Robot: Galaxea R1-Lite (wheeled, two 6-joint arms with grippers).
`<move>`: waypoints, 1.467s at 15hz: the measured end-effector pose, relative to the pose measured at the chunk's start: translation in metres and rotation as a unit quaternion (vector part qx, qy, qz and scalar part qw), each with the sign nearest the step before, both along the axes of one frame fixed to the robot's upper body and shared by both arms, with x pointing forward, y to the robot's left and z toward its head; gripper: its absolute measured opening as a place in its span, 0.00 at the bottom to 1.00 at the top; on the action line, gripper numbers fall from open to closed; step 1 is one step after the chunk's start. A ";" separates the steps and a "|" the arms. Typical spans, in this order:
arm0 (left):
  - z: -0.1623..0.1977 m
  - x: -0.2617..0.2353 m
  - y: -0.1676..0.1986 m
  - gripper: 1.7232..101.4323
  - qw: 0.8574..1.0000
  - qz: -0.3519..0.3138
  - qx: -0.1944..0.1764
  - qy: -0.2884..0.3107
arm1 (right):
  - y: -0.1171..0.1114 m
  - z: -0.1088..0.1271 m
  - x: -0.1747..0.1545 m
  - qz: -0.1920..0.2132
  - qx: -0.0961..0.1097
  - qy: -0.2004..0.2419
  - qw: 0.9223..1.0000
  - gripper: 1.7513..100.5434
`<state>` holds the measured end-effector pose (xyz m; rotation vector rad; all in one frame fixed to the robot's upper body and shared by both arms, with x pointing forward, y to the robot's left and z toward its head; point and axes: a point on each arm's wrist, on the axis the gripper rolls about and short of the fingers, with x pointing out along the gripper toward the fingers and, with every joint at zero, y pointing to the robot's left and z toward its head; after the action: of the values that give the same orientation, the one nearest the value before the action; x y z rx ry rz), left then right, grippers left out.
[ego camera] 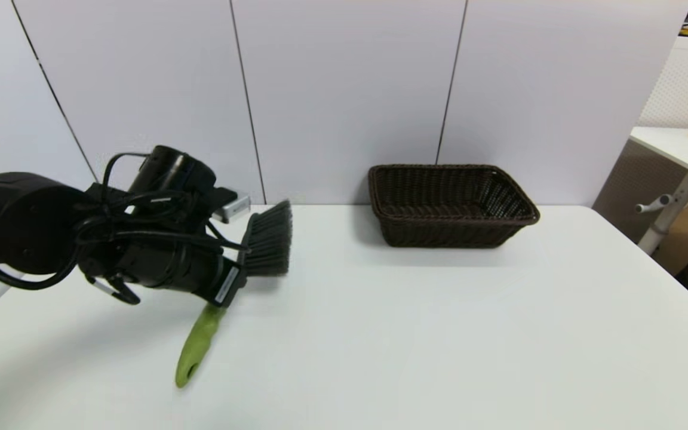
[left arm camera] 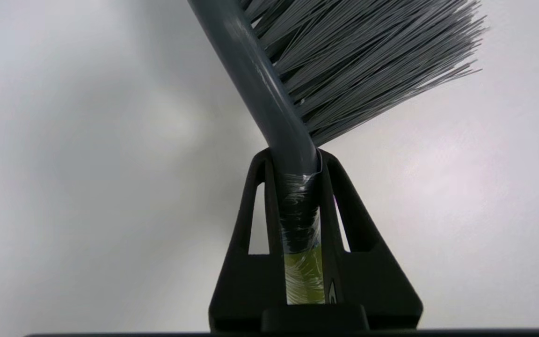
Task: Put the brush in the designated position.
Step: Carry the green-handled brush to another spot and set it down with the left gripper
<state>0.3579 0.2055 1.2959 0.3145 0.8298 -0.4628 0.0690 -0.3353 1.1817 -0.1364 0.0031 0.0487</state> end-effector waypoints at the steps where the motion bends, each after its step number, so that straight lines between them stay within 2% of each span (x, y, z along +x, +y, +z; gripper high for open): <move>1: 0.006 0.009 -0.008 0.13 1.000 -0.005 -0.007 -0.012 | 0.000 0.000 0.000 0.000 0.000 0.000 1.000 0.97; 11: 0.002 0.096 -0.055 0.13 0.998 -0.013 -0.034 -0.054 | 0.000 0.000 0.000 0.000 0.000 0.000 1.000 0.97; 14: -0.007 0.107 -0.060 0.13 0.998 0.005 -0.043 -0.037 | 0.000 0.000 0.000 0.000 0.000 0.000 1.000 0.97; 18: -0.008 0.117 -0.062 0.13 0.999 0.011 -0.036 -0.017 | 0.000 0.000 0.000 0.000 0.000 0.000 1.000 0.97; 22: -0.014 0.130 -0.067 0.13 0.998 0.038 -0.058 -0.005 | 0.000 0.000 0.000 0.000 0.000 0.000 1.000 0.97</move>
<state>0.4876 0.1389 1.2824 0.1780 0.7982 -0.4361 0.0690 -0.3353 1.1817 -0.1364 0.0031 0.0482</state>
